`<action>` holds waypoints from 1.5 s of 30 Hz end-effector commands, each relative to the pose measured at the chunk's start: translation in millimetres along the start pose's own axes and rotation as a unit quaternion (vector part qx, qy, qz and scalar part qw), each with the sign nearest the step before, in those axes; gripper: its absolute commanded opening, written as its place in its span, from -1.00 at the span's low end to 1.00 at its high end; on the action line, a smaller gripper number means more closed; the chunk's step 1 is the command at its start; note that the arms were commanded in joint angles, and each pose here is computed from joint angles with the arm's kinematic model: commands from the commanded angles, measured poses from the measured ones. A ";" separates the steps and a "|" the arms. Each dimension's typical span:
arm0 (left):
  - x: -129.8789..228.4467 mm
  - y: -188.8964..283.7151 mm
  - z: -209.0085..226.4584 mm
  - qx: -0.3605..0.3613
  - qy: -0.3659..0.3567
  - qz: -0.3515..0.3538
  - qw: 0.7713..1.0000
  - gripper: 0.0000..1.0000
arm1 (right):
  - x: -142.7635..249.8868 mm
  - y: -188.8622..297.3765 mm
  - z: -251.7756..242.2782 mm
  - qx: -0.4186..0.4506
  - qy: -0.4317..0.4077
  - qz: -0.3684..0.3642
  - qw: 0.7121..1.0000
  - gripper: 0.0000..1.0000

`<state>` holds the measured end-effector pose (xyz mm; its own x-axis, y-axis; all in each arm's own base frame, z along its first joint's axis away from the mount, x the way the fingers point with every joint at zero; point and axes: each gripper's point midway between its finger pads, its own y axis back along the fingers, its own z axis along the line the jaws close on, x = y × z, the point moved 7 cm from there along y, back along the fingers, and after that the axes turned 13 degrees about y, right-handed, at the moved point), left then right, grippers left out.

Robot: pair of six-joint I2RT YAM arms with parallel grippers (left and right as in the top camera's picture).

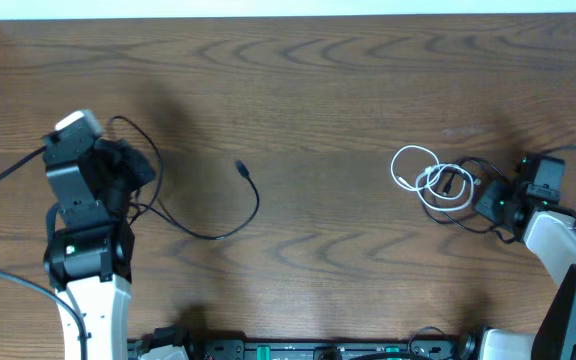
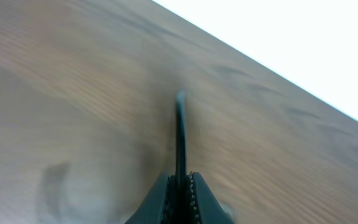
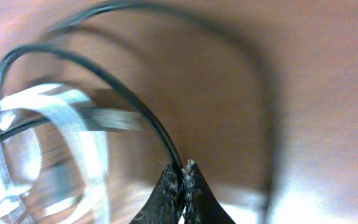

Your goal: Untangle cables

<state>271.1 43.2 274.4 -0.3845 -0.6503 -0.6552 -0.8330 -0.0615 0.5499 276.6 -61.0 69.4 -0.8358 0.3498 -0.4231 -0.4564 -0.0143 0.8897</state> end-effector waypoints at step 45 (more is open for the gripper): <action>270.2 -79.2 -110.6 0.170 -0.205 0.444 0.855 0.24 | 91.9 31.1 153.0 -0.351 0.199 0.179 0.897 -0.98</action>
<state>275.5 -202.2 117.9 -0.9768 -0.0269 -0.2122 -0.1872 0.5875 0.7873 236.9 106.1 78.2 -0.9539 -0.1318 -0.2695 -0.1261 -0.6391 0.7587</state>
